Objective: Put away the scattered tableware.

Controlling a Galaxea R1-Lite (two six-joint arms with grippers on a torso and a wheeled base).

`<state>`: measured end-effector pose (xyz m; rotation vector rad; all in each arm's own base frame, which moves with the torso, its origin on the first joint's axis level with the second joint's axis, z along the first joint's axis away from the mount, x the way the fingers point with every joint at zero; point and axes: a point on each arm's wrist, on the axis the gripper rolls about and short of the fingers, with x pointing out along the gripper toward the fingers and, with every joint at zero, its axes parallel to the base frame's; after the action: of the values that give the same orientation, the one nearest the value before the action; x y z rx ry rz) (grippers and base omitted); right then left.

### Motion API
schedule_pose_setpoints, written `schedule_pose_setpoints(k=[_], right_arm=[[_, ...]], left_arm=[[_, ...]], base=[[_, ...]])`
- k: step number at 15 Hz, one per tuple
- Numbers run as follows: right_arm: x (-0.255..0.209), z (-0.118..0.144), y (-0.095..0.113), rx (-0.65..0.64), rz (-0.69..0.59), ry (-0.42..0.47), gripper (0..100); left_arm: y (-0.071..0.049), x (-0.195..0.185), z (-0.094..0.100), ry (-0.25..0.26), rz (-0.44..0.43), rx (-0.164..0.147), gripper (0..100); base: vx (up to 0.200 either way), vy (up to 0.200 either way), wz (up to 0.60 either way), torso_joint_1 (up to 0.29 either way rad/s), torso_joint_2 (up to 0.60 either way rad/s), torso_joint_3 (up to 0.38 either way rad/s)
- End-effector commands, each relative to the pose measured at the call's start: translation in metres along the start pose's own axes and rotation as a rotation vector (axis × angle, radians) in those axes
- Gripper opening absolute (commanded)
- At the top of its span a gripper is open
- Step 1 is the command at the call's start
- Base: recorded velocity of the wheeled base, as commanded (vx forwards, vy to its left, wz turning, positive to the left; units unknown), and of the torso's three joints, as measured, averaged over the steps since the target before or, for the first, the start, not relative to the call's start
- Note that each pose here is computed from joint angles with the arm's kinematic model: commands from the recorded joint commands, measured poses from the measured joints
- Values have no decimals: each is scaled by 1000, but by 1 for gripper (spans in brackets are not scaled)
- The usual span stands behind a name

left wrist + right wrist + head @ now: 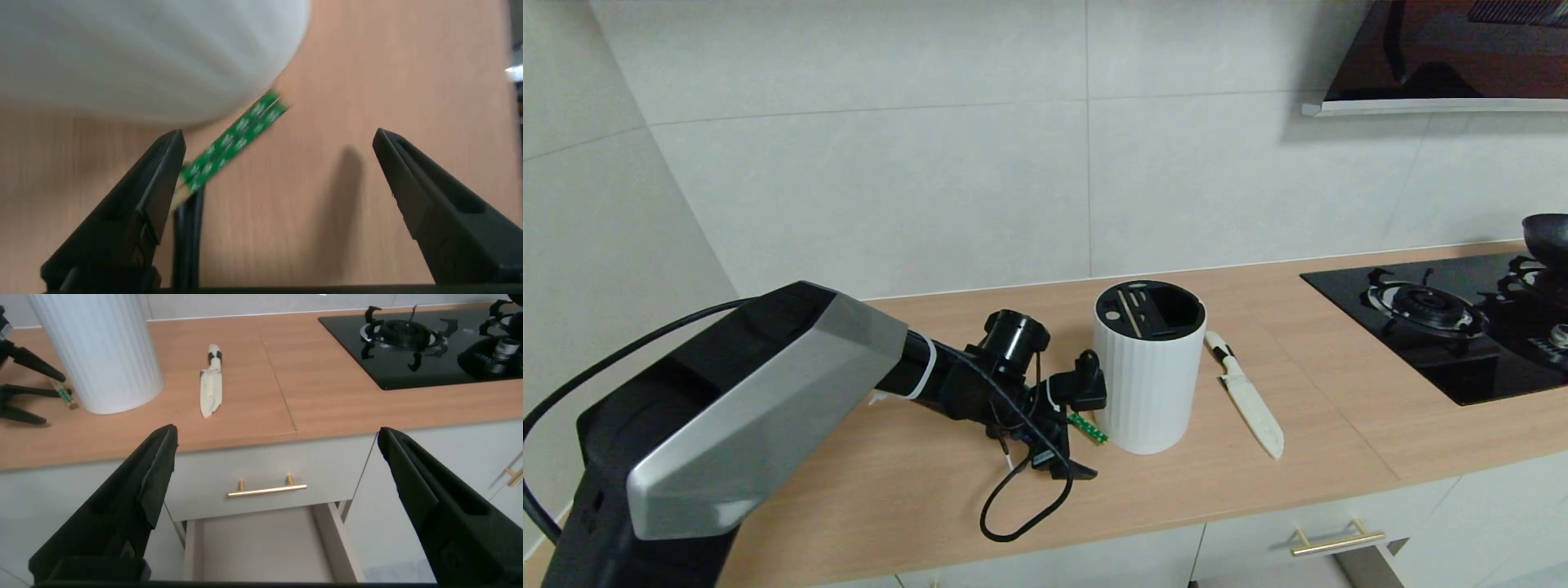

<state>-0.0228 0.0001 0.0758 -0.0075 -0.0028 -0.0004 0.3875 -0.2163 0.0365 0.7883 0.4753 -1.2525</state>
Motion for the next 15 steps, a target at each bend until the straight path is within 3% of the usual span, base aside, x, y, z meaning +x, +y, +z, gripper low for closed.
schedule_pose_setpoints(k=[1,3,4,6,8,11,15], right_arm=[[0,0,0,0,0,1,100],[0,0,0,0,0,1,100],[0,0,0,0,0,1,100],[0,0,0,0,0,1,100],[0,0,0,0,0,1,100],[0,0,0,0,0,1,100],[0,0,0,0,0,1,100]], left_arm=[[3,1,-1,-7,4,-2,100],[7,3,2,-29,-4,-3,100],[9,5,3,-32,-10,-21,100],[13,5,3,-57,-19,-29,100],[13,5,-2,-50,-48,-50,100],[17,13,-2,-91,-92,-55,100],[17,18,-7,-73,-117,-72,100]], base=[[0,0,0,0,0,0],[0,0,0,0,0,0],[0,0,0,0,0,0],[0,0,0,0,0,0],[0,0,0,0,0,0],[0,0,0,0,0,0],[0,0,0,0,0,0]])
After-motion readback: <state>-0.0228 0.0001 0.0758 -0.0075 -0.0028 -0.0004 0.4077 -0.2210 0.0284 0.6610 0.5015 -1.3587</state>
